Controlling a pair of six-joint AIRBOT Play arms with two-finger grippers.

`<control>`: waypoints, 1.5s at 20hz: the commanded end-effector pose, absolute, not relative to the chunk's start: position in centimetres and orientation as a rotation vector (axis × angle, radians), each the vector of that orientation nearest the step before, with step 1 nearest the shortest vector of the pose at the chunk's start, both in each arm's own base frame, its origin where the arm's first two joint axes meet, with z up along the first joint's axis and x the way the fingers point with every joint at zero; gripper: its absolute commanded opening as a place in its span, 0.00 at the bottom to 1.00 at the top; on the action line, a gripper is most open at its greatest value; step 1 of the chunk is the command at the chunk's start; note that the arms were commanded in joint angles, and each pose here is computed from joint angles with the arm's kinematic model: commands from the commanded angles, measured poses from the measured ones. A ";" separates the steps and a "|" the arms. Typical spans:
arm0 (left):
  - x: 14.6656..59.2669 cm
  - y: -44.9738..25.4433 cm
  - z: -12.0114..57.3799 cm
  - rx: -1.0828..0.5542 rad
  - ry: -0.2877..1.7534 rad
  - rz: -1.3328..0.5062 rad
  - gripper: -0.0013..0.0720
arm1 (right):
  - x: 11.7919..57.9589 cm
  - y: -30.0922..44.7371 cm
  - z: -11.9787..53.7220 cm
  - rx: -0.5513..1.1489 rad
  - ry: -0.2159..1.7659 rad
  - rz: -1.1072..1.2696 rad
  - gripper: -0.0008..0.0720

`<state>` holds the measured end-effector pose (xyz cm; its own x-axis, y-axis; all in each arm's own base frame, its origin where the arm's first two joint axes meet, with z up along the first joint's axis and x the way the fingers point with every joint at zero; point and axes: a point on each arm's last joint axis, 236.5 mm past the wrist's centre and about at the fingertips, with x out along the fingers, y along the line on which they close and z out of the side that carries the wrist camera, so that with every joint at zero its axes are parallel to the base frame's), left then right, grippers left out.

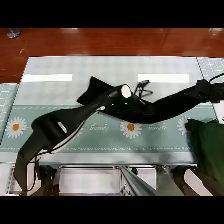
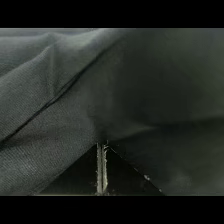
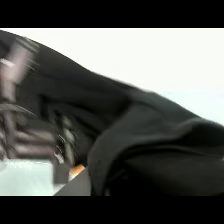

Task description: Fold the shirts.

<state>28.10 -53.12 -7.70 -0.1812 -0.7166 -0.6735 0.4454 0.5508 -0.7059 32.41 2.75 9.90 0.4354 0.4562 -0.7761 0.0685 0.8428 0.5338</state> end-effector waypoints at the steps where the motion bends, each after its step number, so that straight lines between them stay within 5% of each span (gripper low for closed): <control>1: 26.3 -53.9 -6.2 -0.205 1.437 -1.150 0.06 | 32.3 3.1 10.1 0.543 1.102 0.272 0.04; 7: 40.6 -40.2 1.3 -0.299 1.334 -0.925 0.06 | 32.5 7.5 9.8 0.466 1.164 0.380 0.04; 12: 44.9 -22.4 8.7 -0.176 1.188 -0.606 0.06 | 36.6 17.4 11.6 0.384 1.188 0.566 0.05; 18: 34.9 -10.4 10.4 -0.307 0.983 -0.336 0.06 | 38.5 31.8 9.0 0.306 1.276 0.772 0.08; 24: 26.2 -12.4 5.6 -0.559 0.935 -0.350 0.06 | 40.8 40.9 2.5 0.360 1.365 0.841 0.09; 25: 26.0 -12.6 4.7 -0.587 0.945 -0.346 0.06 | 40.6 42.3 1.8 0.391 1.386 0.870 0.41; 26: 26.0 -12.5 3.9 -0.594 0.955 -0.335 0.06 | 40.0 43.4 1.6 0.430 1.414 0.910 0.89; 30: 27.1 -12.0 2.8 -0.609 0.958 -0.299 0.06 | 40.9 39.4 7.7 0.541 1.399 1.050 0.88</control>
